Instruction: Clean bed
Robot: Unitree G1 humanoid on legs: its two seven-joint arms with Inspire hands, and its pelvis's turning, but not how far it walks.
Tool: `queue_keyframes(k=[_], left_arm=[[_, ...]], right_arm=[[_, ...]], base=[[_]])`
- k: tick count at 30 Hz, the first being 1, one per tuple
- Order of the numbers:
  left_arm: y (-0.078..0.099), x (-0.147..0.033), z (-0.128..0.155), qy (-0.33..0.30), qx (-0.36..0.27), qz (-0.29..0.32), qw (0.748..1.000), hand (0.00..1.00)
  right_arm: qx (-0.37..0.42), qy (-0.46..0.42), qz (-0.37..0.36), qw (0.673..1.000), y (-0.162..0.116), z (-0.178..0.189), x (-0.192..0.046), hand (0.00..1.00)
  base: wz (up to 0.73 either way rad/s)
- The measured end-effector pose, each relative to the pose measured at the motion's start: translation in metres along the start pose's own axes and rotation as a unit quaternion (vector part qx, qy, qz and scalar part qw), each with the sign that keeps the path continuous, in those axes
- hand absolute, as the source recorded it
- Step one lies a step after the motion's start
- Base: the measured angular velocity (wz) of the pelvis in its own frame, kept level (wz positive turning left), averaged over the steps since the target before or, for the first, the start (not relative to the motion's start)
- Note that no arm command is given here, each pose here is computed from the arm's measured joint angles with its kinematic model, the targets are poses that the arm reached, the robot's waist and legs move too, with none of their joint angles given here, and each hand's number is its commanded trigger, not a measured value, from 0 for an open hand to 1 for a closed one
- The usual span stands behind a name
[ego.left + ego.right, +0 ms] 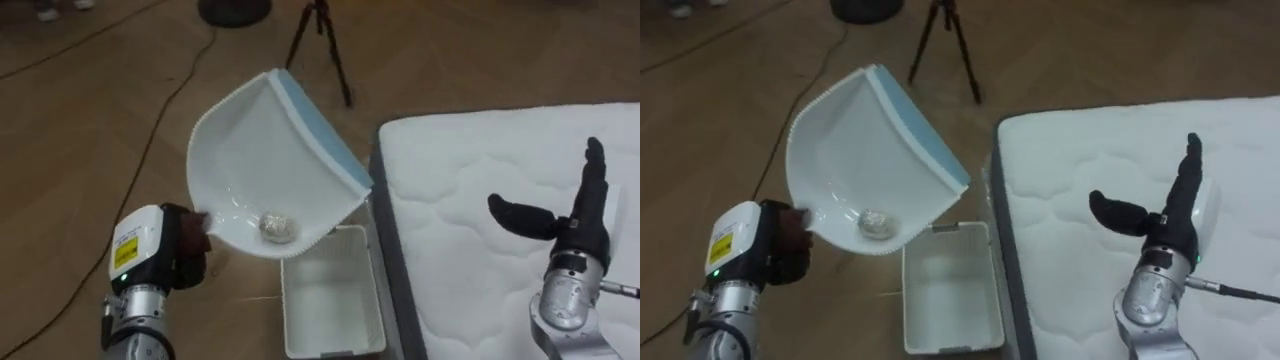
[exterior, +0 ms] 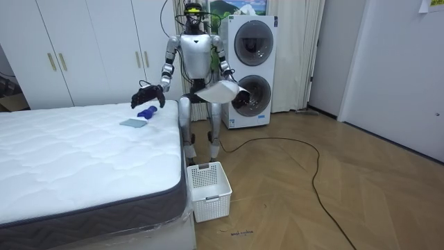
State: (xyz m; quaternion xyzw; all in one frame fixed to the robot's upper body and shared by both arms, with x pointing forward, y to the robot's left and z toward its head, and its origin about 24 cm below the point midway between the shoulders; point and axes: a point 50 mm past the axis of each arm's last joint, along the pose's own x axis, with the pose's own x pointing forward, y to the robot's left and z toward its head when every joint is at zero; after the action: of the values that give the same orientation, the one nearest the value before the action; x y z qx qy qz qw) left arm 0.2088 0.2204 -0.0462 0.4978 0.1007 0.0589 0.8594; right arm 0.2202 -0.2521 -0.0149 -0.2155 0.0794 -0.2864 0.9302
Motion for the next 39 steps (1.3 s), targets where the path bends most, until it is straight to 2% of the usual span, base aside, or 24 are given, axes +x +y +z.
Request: queue_keyframes(k=[4,9,15,18,21,28,32,39], left_arm=[[0.000,0.006,0.000,0.002,0.005,-0.002,1.000,1.00],[0.004,0.027,0.002,-0.002,0.023,-0.004,1.000,1.00],[0.006,0.036,-0.008,0.019,0.046,-0.014,0.999,1.00],[0.021,0.046,-0.014,0.012,0.093,-0.008,0.996,1.00],[0.028,0.051,-0.016,0.004,0.130,-0.011,0.991,1.00],[0.031,0.062,-0.004,-0.031,0.181,-0.026,0.983,1.00],[0.027,0.064,-0.001,-0.055,0.241,-0.054,0.968,1.00],[0.030,0.065,-0.018,-0.025,0.286,-0.089,0.954,1.00]], right_arm=[[-0.003,-0.003,0.024,1.000,0.007,0.001,-0.003,0.00],[-0.025,-0.014,0.035,0.999,0.013,0.002,0.000,0.00],[-0.045,-0.012,0.063,0.997,0.019,-0.002,-0.001,0.00],[-0.065,-0.004,0.080,0.995,0.025,-0.006,0.004,0.00],[-0.072,-0.003,0.086,0.994,0.025,-0.008,0.003,0.00],[-0.111,-0.010,0.105,0.988,0.028,-0.015,-0.001,0.00],[-0.137,0.004,0.121,0.983,0.019,-0.028,-0.007,0.00],[-0.169,0.006,0.144,0.975,0.017,-0.037,-0.014,0.00]], base=[[0.12],[0.05],[0.00],[0.12],[-0.05],[0.06],[-0.03],[-0.09]])
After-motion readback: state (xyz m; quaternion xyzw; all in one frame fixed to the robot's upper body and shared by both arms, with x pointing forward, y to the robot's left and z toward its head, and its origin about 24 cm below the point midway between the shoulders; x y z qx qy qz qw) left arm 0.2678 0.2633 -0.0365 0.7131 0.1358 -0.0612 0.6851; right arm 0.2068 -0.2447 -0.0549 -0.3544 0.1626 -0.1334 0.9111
